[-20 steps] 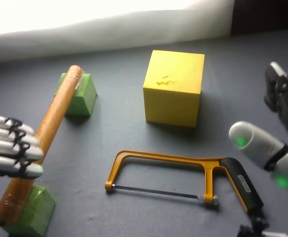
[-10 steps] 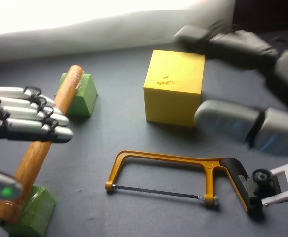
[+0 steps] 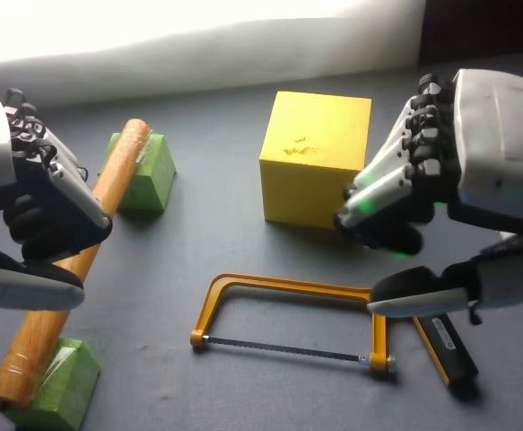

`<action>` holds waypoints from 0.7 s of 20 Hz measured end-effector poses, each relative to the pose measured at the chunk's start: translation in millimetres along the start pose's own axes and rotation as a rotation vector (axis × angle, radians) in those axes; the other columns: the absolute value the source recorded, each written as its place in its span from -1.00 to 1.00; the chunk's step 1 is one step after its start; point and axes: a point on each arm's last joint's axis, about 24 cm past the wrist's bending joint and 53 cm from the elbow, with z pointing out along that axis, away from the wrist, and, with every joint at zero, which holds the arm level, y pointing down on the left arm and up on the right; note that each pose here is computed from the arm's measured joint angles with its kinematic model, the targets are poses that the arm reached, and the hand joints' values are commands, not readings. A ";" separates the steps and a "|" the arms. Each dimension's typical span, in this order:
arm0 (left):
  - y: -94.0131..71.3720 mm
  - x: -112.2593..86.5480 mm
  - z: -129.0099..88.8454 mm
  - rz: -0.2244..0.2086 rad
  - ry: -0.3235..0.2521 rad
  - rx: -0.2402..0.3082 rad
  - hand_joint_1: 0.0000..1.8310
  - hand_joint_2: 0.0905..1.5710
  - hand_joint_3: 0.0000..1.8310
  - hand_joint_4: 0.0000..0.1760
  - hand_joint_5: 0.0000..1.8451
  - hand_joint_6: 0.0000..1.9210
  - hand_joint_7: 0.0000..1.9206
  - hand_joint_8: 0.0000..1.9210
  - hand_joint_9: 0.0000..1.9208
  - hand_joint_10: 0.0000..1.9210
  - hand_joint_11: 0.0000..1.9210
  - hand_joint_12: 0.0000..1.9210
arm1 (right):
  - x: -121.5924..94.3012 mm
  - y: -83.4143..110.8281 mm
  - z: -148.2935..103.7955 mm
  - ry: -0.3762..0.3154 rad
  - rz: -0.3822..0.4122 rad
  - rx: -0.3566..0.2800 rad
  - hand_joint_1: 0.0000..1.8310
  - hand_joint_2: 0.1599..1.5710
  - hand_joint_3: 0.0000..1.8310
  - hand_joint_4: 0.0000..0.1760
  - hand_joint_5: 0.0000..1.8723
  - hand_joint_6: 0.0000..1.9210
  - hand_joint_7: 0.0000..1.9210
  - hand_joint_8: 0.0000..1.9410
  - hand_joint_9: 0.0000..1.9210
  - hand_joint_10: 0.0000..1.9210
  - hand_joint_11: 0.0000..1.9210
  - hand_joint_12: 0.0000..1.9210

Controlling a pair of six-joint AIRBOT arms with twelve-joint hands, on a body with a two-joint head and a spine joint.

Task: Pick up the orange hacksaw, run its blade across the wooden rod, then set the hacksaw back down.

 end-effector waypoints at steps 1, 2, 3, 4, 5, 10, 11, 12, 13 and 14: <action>-1.8 -2.1 0.3 0.000 -0.007 0.006 -0.53 0.67 -1.00 -1.00 0.34 1.00 0.37 1.00 0.39 1.00 0.33 1.00 | -2.4 1.9 0.1 0.013 -0.026 -0.023 -0.50 0.49 -0.99 -1.00 0.16 1.00 0.32 1.00 0.52 1.00 0.67 1.00; -2.4 -3.1 0.4 0.001 -0.010 0.009 -0.53 0.67 -1.00 -1.00 0.34 1.00 0.37 1.00 0.39 1.00 0.33 1.00 | -4.6 2.3 0.2 0.010 -0.034 -0.030 -0.50 0.49 -0.99 -1.00 0.16 1.00 0.32 1.00 0.52 1.00 0.67 1.00; -4.8 -6.8 0.6 -0.008 -0.025 0.018 -0.47 0.65 -1.00 -1.00 0.49 1.00 0.52 1.00 0.52 1.00 0.49 1.00 | -15.1 4.6 1.3 -0.009 -0.055 -0.052 -0.56 0.57 -0.98 -1.00 0.23 1.00 0.39 1.00 0.55 1.00 0.71 1.00; -4.7 -7.1 0.6 -0.008 -0.027 0.018 -0.55 0.70 -1.00 -0.64 0.61 1.00 0.63 1.00 0.63 1.00 0.62 1.00 | -18.3 6.6 2.2 -0.012 -0.067 -0.064 -0.51 0.68 -0.98 -1.00 0.21 1.00 0.39 1.00 0.56 1.00 0.72 1.00; -3.5 -6.3 0.9 -0.009 -0.024 0.019 -0.57 0.72 -1.00 -0.40 0.64 1.00 0.67 1.00 0.66 1.00 0.66 1.00 | -20.9 16.1 6.5 -0.017 -0.098 -0.106 -0.50 0.70 -0.98 -1.00 0.21 1.00 0.39 1.00 0.56 1.00 0.72 1.00; 9.8 -13.7 -3.0 0.011 -0.030 0.000 -0.68 0.83 -0.99 -0.34 0.60 1.00 0.59 1.00 0.59 1.00 0.63 1.00 | -23.0 30.1 5.3 -0.006 -0.158 -0.161 -0.47 0.74 -0.99 -1.00 0.24 1.00 0.37 1.00 0.54 1.00 0.72 1.00; 12.2 -13.7 -3.8 0.015 -0.025 -0.003 -0.68 0.83 -0.99 -0.39 0.59 1.00 0.58 1.00 0.58 1.00 0.61 1.00 | -26.5 30.6 4.8 -0.015 -0.169 -0.161 -0.45 0.73 -1.00 -1.00 0.26 1.00 0.38 1.00 0.54 1.00 0.70 1.00; 13.2 -12.6 -3.3 0.018 -0.021 -0.003 -0.66 0.82 -1.00 -0.44 0.59 1.00 0.58 1.00 0.57 1.00 0.61 1.00 | -26.8 32.0 4.5 -0.016 -0.191 -0.166 -0.46 0.74 -1.00 -1.00 0.27 1.00 0.39 1.00 0.54 1.00 0.70 1.00; 13.5 -12.0 -2.8 0.020 -0.018 0.000 -0.69 0.85 -0.99 -0.45 0.58 1.00 0.57 1.00 0.57 1.00 0.61 1.00 | -29.4 35.3 4.6 -0.025 -0.204 -0.173 -0.46 0.75 -0.99 -1.00 0.25 1.00 0.38 1.00 0.54 1.00 0.68 1.00; 12.5 -11.7 -2.8 0.020 -0.017 0.004 -0.68 0.85 -0.99 -0.45 0.57 1.00 0.58 1.00 0.58 1.00 0.62 1.00 | -29.4 39.5 3.6 -0.028 -0.216 -0.188 -0.45 0.75 -1.00 -1.00 0.24 1.00 0.37 1.00 0.52 1.00 0.68 1.00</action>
